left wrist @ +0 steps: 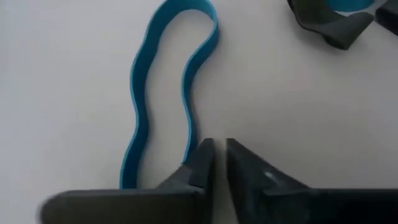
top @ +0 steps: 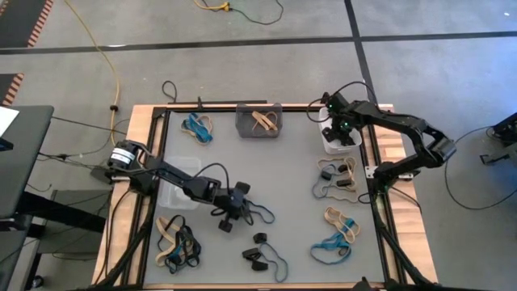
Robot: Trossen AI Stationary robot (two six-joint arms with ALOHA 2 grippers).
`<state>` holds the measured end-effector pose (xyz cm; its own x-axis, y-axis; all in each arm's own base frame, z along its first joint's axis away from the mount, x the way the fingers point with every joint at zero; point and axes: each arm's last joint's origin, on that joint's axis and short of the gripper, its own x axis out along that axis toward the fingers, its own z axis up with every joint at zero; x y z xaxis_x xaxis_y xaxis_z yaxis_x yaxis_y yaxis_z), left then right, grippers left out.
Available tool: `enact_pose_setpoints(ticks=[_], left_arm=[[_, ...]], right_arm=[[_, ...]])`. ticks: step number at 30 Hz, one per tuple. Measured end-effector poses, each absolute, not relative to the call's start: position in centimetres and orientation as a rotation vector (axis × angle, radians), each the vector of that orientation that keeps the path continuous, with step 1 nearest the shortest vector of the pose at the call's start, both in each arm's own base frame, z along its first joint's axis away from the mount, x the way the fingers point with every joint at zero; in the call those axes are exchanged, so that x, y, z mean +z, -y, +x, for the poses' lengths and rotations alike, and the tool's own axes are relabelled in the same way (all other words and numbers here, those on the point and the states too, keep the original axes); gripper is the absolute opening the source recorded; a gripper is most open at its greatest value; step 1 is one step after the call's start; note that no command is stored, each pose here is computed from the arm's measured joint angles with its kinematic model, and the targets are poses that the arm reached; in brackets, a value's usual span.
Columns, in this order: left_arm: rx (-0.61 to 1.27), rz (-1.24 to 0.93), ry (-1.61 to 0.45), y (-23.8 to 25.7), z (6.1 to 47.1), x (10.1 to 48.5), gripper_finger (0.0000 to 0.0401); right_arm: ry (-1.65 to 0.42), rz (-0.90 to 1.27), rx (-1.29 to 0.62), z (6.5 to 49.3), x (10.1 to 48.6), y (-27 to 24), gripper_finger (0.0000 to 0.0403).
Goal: Sort rubber bands into baskets
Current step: Put the black rubber band into the white bin, then put the blue rubber band into the transparent bin
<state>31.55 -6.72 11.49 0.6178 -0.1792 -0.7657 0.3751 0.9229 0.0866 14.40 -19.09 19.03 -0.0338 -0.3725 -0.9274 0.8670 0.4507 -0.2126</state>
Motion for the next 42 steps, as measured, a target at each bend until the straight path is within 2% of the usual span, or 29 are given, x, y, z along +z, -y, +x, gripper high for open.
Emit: enact_pose_setpoints(ticks=[8, 17, 27, 33, 36, 42], left_arm=[[-0.324, 0.222, -0.852, 6.7, 31.5, 11.5, 0.0], [-0.298, 0.231, -0.844, 6.6, 31.4, 11.9, 0.0], [-0.201, 0.269, -0.781, 6.2, 30.8, 15.0, 0.0], [-0.128, 0.289, -0.723, 5.7, 29.3, 18.7, 0.0], [-0.153, 0.247, -0.709, 5.6, 28.3, 20.2, 0.0], [-0.188, 0.231, -0.743, 6.2, 28.2, 19.7, 0.0015]], right_arm=[[-1.21, 0.508, -1.067, 14.4, 19.6, 18.7, 0.0145], [-1.041, 0.428, -1.048, 14.2, 23.1, 16.5, 0.0204], [-0.837, 0.311, -0.865, 15.4, 26.8, 10.9, 0.0204], [-0.77, 0.267, -0.685, 17.3, 27.4, 7.0, 0.0201], [-0.756, 0.224, -0.634, 18.3, 27.4, 5.1, 0.0201], [-0.752, 0.123, -0.584, 20.1, 26.7, 1.6, 0.02]])
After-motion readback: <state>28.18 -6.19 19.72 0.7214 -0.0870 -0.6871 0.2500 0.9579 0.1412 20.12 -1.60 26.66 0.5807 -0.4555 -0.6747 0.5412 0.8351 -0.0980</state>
